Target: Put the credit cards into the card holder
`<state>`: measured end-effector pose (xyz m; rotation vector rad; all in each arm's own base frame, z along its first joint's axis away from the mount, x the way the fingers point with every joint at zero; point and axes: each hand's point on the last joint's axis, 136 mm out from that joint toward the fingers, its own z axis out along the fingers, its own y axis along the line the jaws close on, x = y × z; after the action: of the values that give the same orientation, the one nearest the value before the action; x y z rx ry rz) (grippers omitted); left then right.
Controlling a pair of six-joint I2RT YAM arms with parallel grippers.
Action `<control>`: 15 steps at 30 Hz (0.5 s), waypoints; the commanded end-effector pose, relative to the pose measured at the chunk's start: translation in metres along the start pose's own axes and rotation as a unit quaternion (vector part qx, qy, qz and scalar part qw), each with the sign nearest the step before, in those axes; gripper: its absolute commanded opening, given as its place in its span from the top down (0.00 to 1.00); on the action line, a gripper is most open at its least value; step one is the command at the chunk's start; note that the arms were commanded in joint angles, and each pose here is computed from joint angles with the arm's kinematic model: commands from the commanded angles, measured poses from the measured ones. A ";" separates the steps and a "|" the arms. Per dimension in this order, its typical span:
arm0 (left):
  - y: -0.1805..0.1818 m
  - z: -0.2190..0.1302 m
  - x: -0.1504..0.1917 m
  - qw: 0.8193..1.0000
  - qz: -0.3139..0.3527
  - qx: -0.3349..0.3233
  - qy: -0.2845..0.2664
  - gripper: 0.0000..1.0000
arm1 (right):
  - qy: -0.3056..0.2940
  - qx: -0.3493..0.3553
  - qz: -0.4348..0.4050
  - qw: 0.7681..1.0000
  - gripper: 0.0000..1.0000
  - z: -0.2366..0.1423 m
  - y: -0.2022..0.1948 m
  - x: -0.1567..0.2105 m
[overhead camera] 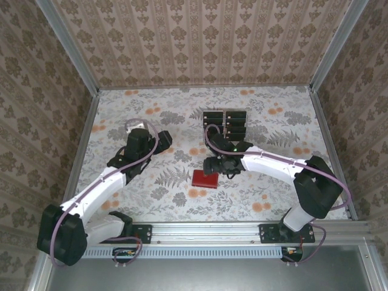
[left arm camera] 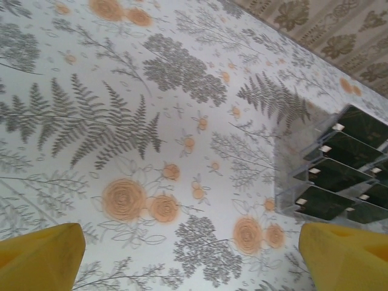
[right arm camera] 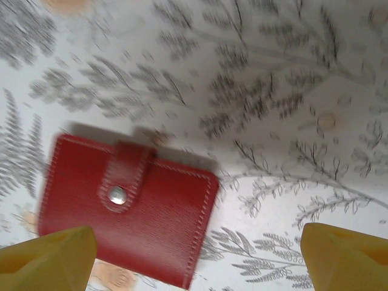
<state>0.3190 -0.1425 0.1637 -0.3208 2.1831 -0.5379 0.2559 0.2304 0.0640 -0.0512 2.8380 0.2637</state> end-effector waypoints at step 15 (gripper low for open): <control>0.018 -0.010 -0.016 0.999 -0.029 -0.038 -0.002 0.00 | 0.057 -0.105 0.061 0.991 0.12 0.039 0.069 0.049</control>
<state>0.3179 -0.1171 0.1576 -0.4018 2.1914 -0.4286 0.2192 0.2768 0.0252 0.0012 2.9112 0.4369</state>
